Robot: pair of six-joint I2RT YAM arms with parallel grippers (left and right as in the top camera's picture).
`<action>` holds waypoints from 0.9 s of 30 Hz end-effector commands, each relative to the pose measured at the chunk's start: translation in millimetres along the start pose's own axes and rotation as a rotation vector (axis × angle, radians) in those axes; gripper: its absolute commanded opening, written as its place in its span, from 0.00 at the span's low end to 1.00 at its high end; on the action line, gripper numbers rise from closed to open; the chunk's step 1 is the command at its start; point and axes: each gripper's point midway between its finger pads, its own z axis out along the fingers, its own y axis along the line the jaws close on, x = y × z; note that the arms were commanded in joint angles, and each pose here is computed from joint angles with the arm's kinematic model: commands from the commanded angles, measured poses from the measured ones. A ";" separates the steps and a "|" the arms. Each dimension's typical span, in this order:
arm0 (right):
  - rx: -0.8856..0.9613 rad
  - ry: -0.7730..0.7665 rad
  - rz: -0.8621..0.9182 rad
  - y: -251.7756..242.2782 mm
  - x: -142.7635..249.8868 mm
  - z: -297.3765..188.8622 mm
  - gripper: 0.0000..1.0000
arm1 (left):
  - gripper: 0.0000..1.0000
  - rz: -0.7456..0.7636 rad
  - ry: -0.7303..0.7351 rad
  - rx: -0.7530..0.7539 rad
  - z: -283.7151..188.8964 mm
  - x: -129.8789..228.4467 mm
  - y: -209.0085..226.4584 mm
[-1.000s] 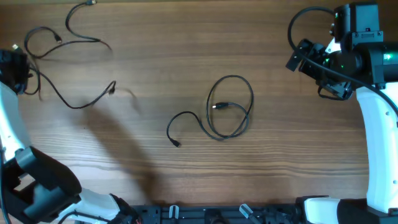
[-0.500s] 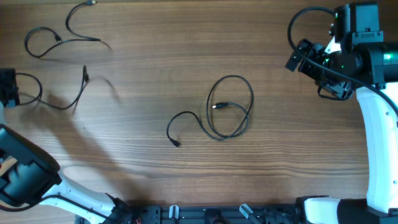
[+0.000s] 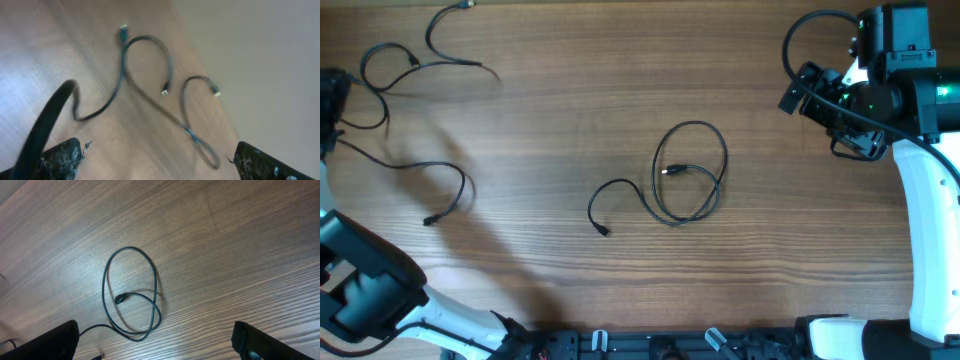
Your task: Untangle cables
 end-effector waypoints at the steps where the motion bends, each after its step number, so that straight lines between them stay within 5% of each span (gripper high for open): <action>1: -0.001 0.013 -0.010 -0.1 2.7 1.1 1.00 | 1.00 0.017 -0.057 -0.305 -12.8 -9.0 62.5; 11: 0.002 0.019 -0.036 -1.0 4.3 1.1 1.00 | 1.00 -0.007 -0.026 -1.017 -103.3 9.9 186.6; 13: 0.000 0.016 -0.036 -0.6 3.6 1.1 1.00 | 1.00 -0.018 0.037 -1.001 -102.4 23.2 185.9; 18: 0.002 0.019 -0.036 -1.0 4.3 1.1 1.00 | 1.00 -0.195 0.393 -0.511 -55.8 103.3 119.2; 22: 0.001 0.019 -0.036 -0.9 4.2 1.1 1.00 | 1.00 -0.162 0.542 -0.553 -53.9 158.1 116.4; 27: -0.011 0.027 -0.036 1.3 5.8 1.1 1.00 | 1.00 0.090 0.491 -0.743 -50.0 161.1 134.5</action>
